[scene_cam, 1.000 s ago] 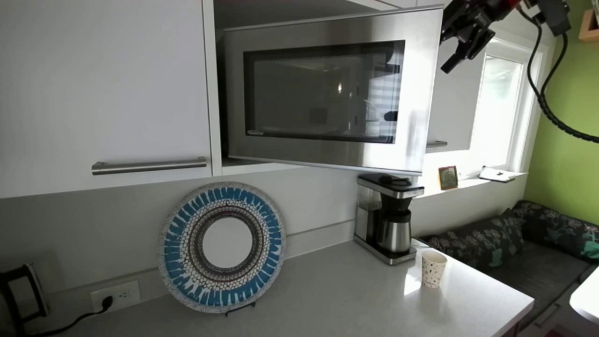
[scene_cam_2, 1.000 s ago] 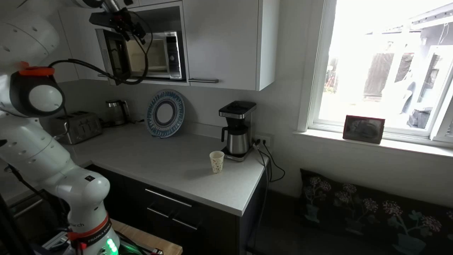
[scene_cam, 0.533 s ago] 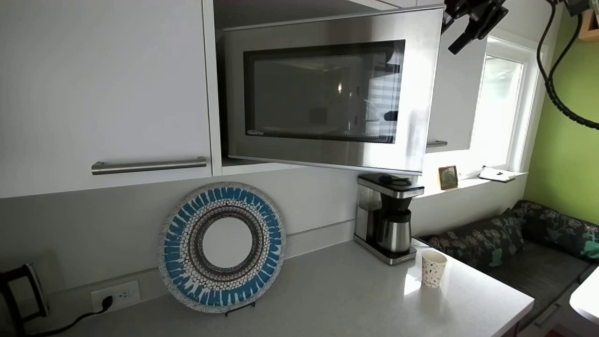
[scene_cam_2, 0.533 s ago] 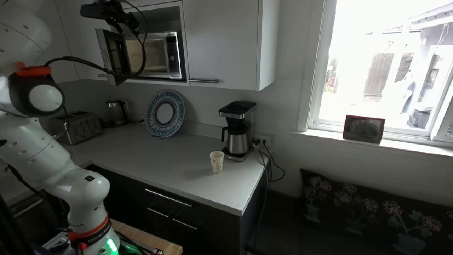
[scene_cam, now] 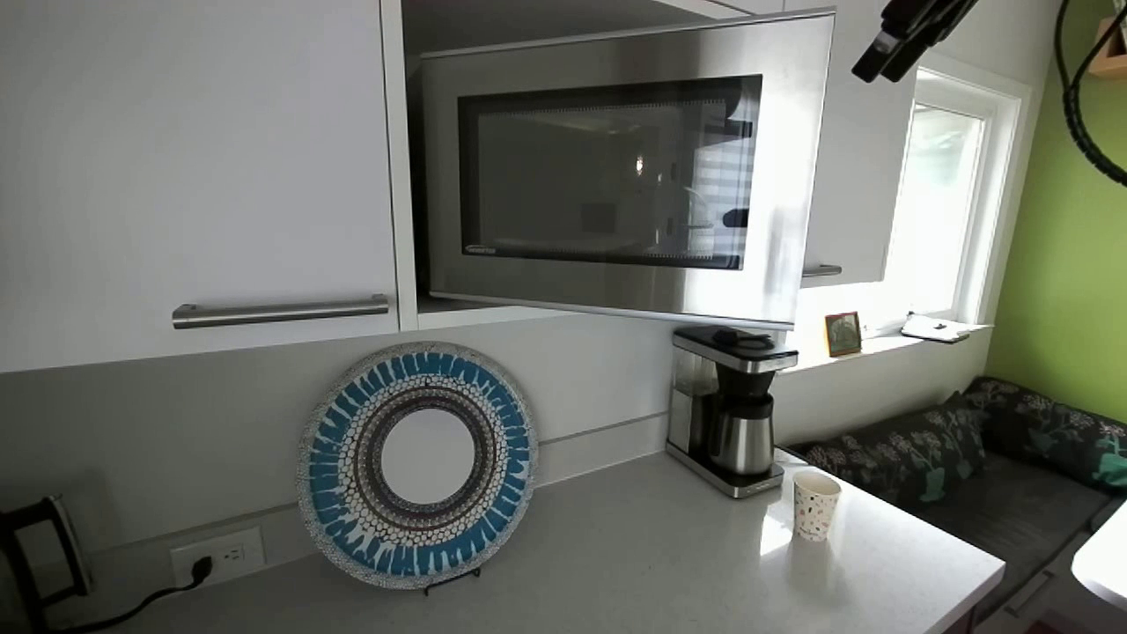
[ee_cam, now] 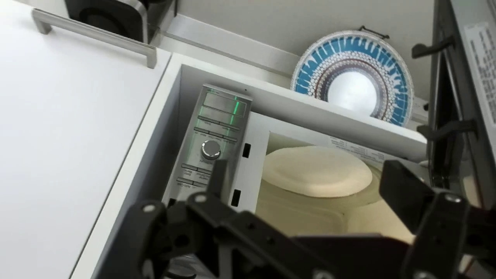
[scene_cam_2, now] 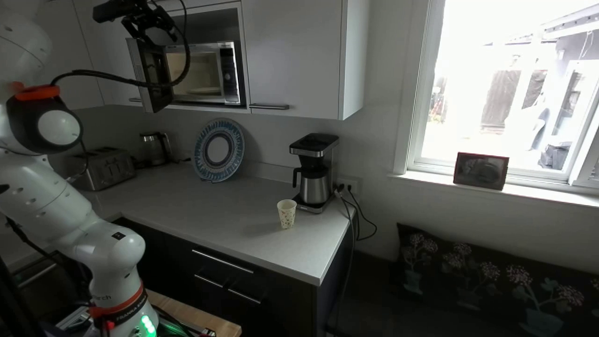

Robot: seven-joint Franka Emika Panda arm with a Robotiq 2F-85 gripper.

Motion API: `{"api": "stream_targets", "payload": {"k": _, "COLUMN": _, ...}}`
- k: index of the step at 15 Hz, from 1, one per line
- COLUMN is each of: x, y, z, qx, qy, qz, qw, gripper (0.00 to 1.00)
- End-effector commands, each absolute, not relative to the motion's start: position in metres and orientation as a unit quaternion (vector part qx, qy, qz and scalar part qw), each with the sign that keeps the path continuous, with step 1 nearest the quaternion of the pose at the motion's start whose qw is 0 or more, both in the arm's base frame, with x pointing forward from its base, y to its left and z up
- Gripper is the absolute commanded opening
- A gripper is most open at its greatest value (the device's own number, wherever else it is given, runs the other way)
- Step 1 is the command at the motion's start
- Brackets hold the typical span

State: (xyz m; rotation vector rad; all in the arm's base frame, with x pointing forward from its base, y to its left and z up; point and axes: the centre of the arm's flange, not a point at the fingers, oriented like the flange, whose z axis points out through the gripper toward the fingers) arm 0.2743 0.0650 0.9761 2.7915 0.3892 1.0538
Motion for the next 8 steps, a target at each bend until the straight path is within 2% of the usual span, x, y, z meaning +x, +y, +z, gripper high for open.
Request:
{"api": "stream_targets", "payload": {"k": 1, "x": 0.243, "y": 0.077, "z": 0.986, "qx": 0.919, "qy": 0.171, "qz": 0.320, "qw": 0.153, "gripper": 1.00}}
{"api": "stream_targets", "payload": {"k": 4, "x": 0.232, "y": 0.089, "z": 0.975, "qx": 0.910, "qy": 0.211, "qz": 0.285, "qw": 0.217, "gripper": 1.00}}
{"api": "stream_targets", "payload": {"k": 6, "x": 0.238, "y": 0.089, "z": 0.971, "qx": 0.916, "qy": 0.205, "qz": 0.291, "qw": 0.186, "gripper": 1.00}}
{"api": "stream_targets", "payload": {"k": 8, "x": 0.235, "y": 0.096, "z": 0.969, "qx": 0.914, "qy": 0.220, "qz": 0.283, "qw": 0.189, "gripper": 1.00}}
